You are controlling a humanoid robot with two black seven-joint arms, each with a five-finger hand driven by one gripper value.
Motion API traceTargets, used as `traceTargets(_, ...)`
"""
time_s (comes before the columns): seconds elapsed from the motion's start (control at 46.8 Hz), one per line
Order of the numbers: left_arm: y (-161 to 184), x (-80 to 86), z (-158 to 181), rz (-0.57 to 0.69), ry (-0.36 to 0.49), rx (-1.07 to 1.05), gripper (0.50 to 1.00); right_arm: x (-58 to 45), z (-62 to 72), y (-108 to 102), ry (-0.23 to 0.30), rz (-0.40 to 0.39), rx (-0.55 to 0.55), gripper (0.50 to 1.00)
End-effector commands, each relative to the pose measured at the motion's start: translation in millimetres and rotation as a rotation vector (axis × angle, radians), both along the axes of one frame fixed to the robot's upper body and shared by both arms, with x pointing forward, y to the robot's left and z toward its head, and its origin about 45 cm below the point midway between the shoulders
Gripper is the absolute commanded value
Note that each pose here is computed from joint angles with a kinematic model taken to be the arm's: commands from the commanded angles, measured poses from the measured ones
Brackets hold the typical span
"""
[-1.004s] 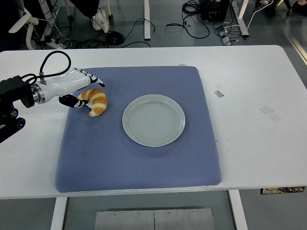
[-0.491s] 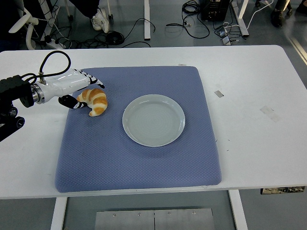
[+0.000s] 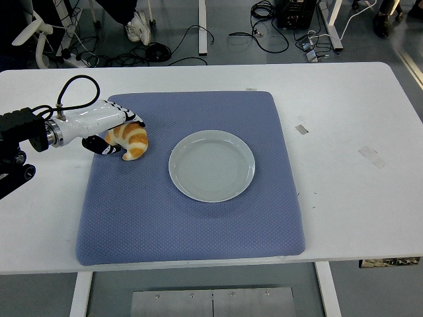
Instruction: Place the bread on the plate
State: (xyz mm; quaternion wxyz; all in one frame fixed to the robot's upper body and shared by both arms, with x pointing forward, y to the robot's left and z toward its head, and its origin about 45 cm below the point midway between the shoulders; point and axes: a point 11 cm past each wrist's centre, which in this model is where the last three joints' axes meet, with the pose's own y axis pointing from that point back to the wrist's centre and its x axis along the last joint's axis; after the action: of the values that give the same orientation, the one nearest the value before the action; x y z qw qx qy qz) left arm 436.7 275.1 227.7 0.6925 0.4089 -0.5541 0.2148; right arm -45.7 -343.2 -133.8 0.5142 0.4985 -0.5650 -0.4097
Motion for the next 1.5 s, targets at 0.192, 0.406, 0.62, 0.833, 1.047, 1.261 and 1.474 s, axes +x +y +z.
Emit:
traceTargets(0.192,0.0,-1.7,-4.6,0.000,0.016,0.003,0.516,0.0,0.0,0.0,0.000,-0.001,0.000,1.000)
traceTargets(0.406,3.7,1.9,-1.0,0.028,0.023,-0.023,0.500,0.0,0.0,0.0,0.000,-0.001,0.000,1.000)
traceTargets(0.62,-1.5,13.2,22.6,0.055,0.004,-0.106,0.500,0.0,0.0,0.0,0.000,-0.001,0.000,1.000)
traceTargets(0.833,-20.5,24.3,52.3,0.027,-0.030,-0.150,0.500,0.0,0.0,0.0,0.000,-0.001,0.000,1.000)
traceTargets(1.047,-67.6,21.4,56.8,-0.067,-0.020,-0.174,0.500,0.0,0.0,0.0,0.000,0.001,0.000,1.000)
traceTargets(1.261,-124.4,5.6,50.8,-0.164,0.000,-0.180,0.500,0.0,0.0,0.0,0.000,-0.001,0.000,1.000)
traceTargets(1.474,-151.8,-8.4,38.1,-0.232,0.000,-0.129,0.500,0.0,0.0,0.0,0.000,-0.001,0.000,1.000)
